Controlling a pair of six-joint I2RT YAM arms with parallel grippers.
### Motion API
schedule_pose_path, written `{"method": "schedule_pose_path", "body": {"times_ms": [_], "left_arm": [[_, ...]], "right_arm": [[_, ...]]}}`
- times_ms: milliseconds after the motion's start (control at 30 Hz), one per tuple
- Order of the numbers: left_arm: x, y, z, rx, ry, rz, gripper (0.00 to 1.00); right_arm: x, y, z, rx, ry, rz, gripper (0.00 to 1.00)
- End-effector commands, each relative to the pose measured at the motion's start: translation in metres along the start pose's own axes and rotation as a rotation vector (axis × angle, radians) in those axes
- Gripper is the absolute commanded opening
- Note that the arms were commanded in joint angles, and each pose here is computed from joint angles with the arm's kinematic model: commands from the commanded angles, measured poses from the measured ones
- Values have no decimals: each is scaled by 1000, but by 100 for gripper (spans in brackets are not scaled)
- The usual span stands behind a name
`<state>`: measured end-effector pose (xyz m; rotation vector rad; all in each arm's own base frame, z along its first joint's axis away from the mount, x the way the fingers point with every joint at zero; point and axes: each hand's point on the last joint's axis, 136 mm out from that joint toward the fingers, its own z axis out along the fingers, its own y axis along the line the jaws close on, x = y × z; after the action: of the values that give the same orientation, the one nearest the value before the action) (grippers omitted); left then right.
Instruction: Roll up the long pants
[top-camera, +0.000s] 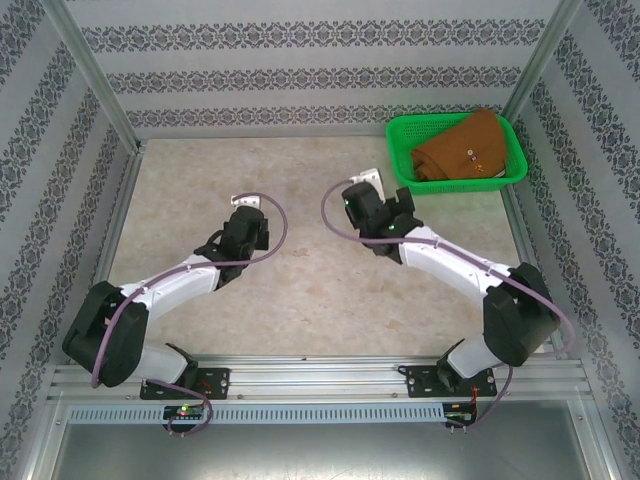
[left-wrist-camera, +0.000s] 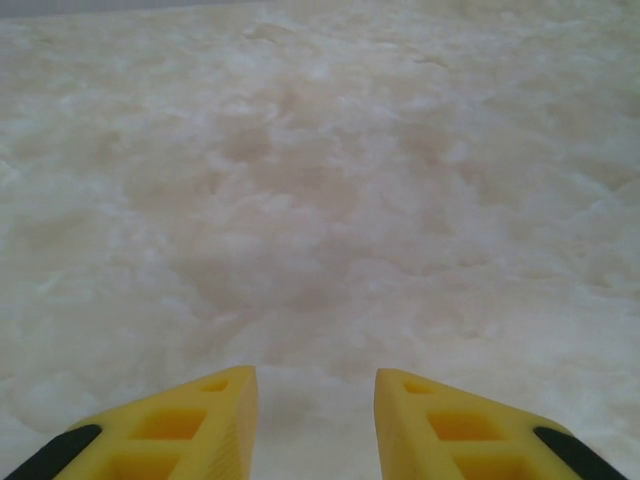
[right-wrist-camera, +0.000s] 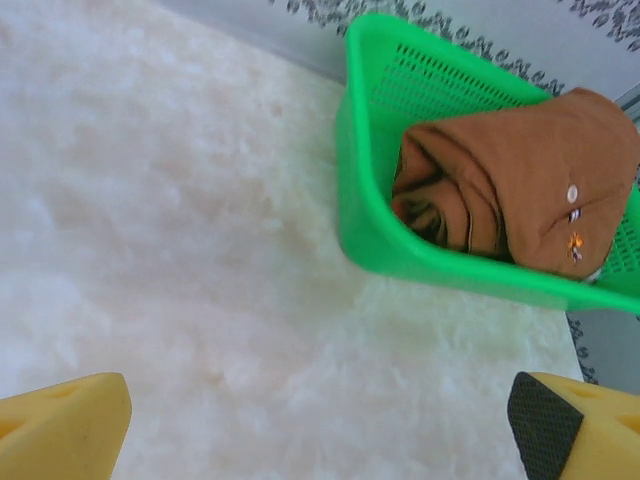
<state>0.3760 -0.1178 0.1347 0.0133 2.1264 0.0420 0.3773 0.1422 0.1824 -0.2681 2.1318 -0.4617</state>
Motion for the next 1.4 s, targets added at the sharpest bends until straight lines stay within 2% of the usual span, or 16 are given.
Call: {"method": "schedule_pose_path", "body": {"times_ms": [0, 200, 333, 400, 533, 600, 667, 767, 867, 933, 967, 1000, 1033, 1067, 1167, 1367], "left_arm": [[-30, 33, -3, -113, -160, 14, 37], [-30, 106, -3, -350, -205, 10, 34], [-29, 138, -13, -349, -266, -90, 35], [-24, 141, -14, -319, -290, -85, 35], [-11, 158, -19, -379, -305, -44, 36], [-1, 158, -19, -343, -280, -57, 36], [7, 154, -19, -302, -314, -95, 37], [13, 164, -6, -369, -289, -116, 35], [21, 166, 12, -393, -228, -109, 29], [24, 166, 18, -406, -222, -101, 30], [24, 156, 22, -381, -205, -60, 40], [22, 146, 25, -343, -212, -19, 57], [20, 140, 25, -342, -232, 9, 96], [22, 140, 22, -337, -231, 4, 100], [24, 140, 25, -334, -214, 5, 100], [23, 144, 27, -309, -214, -25, 100]], "right_arm": [[29, -19, -6, 102, 10, 19, 98], [61, -10, -15, 70, -39, -30, 98], [60, -13, -26, 32, -92, 25, 98], [61, -19, -29, 32, -110, 54, 98], [68, -38, -34, 46, -136, 113, 98], [73, -48, -37, 41, -147, 161, 98], [80, -60, -40, 38, -162, 222, 98], [84, -76, -42, 34, -206, 288, 98], [84, -91, -45, 48, -276, 316, 98], [92, -100, -41, 63, -308, 323, 98], [95, -107, -39, 78, -322, 342, 98], [98, -112, -37, 88, -329, 358, 98], [102, -118, -33, 96, -328, 381, 98], [104, -119, -28, 88, -325, 392, 98], [111, -118, -9, 78, -292, 402, 98], [96, -113, 39, 69, -360, 406, 98]]}}
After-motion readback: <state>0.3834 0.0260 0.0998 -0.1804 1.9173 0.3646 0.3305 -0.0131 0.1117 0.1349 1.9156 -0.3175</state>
